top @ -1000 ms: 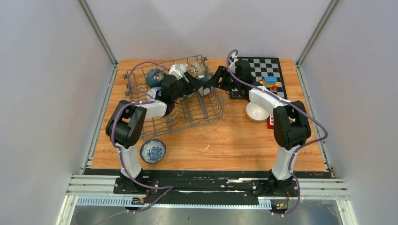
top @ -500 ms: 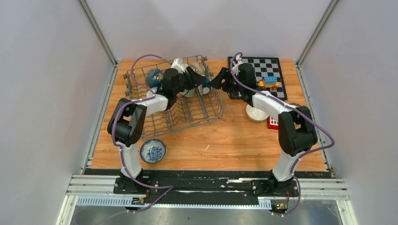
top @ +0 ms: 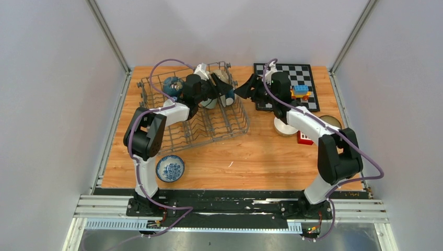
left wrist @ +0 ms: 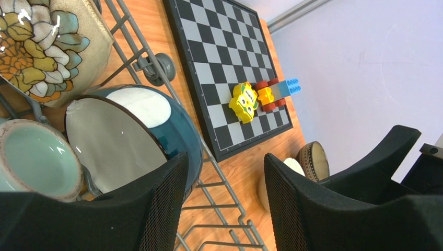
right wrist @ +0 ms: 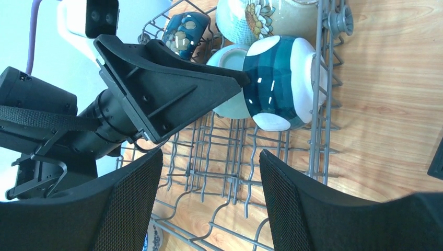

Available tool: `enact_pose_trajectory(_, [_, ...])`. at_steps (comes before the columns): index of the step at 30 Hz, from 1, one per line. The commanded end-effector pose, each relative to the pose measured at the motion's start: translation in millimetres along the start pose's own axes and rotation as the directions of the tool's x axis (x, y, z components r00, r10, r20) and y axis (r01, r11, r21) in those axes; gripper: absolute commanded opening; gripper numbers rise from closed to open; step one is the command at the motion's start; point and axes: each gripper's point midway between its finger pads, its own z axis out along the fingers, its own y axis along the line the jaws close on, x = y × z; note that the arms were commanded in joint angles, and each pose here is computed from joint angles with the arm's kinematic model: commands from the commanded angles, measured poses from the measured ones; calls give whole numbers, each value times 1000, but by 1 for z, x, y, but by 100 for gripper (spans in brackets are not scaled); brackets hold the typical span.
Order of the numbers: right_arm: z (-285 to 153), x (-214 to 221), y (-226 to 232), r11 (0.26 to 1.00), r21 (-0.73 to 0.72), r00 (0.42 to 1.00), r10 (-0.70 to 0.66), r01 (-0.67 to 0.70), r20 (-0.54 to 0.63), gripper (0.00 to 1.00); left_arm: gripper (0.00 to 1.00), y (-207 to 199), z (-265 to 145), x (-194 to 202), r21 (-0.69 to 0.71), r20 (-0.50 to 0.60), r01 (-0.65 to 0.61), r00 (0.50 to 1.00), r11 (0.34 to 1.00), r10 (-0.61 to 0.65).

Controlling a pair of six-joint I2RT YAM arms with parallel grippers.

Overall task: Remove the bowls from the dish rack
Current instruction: Pick up the bowl from the dish rack.

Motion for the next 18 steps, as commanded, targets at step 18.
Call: enact_pose_trajectory(18, [-63,31,40,998,-26,997,-60,61,40,72,61,24,-24,14,-134,-56,-22,998,991,15])
